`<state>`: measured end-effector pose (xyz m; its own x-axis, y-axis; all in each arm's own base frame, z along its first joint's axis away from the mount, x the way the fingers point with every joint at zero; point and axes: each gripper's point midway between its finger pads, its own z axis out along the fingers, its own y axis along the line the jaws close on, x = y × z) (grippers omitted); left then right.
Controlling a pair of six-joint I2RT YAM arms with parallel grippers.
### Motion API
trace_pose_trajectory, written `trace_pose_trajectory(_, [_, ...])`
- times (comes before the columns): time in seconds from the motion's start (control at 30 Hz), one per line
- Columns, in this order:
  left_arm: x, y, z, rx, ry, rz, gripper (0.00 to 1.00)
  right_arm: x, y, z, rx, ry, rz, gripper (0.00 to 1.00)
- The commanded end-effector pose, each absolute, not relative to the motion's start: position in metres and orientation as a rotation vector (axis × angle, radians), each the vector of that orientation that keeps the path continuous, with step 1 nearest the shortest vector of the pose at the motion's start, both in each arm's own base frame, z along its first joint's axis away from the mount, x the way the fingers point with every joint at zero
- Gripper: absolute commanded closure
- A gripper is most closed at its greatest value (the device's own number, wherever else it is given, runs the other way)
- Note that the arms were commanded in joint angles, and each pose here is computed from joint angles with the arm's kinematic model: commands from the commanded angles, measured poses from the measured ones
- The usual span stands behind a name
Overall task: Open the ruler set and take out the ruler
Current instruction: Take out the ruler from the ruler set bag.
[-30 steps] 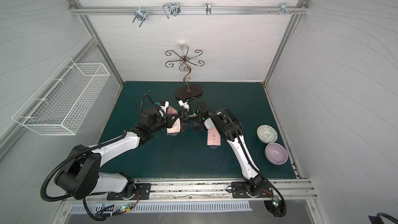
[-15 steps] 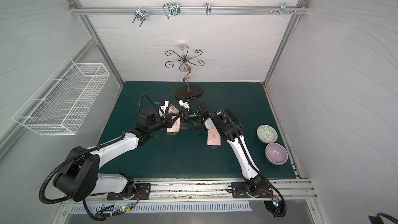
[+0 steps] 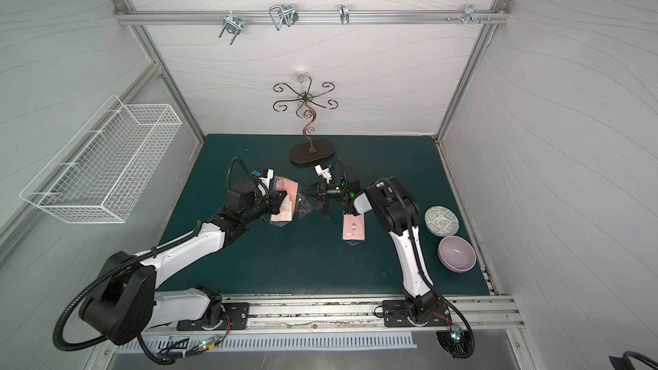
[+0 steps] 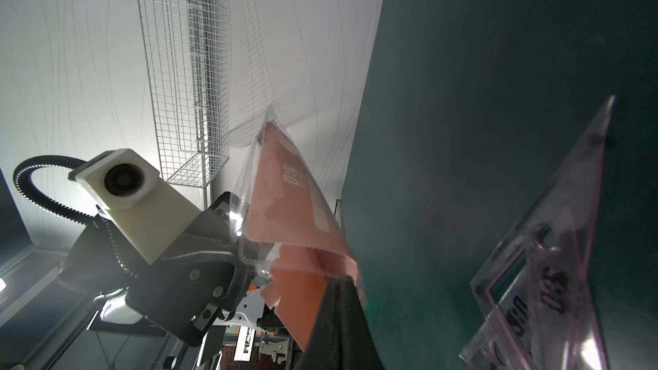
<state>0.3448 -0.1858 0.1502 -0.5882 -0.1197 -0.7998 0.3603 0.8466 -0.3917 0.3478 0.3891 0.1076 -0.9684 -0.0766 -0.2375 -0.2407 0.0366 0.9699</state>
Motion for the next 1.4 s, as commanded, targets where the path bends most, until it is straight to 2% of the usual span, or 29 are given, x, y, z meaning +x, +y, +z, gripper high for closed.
trace_pose_trajectory(0.0, [0.35, -0.185, 0.154, 0.193, 2.077, -0.634, 1.0, 0.345, 0.387, 0.112, -0.351, 2.171, 2.035, 1.0])
trace_pose_trajectory(0.4, [0.353, -0.196, 0.141, 0.224, 2.117, -0.679, 1.0, 0.335, 0.394, 0.126, -0.424, 2.101, 2.055, 1.0])
trace_pose_trajectory(0.7, [0.353, -0.211, 0.133, 0.254, 2.128, -0.775, 1.0, 0.336, 0.407, 0.091, -0.41, 2.243, 1.938, 1.0])
trace_pose_trajectory(0.8, [0.352, -0.215, 0.138, 0.255, 2.093, -0.819, 1.0, 0.338, 0.413, 0.082, -0.415, 2.28, 1.906, 0.93])
trace_pose_trajectory(1.03, [0.354, -0.231, 0.145, 0.283, 2.028, -0.932, 1.0, 0.335, 0.427, 0.074, -0.446, 2.272, 1.948, 0.69])
trace_pose_trajectory(1.2, [0.352, -0.241, 0.149, 0.32, 1.983, -1.011, 1.0, 0.333, 0.431, 0.092, -0.499, 2.154, 2.04, 0.61])
trace_pose_trajectory(1.37, [0.348, -0.246, 0.154, 0.345, 1.927, -1.068, 1.0, 0.333, 0.429, 0.108, -0.487, 2.041, 2.137, 0.59])
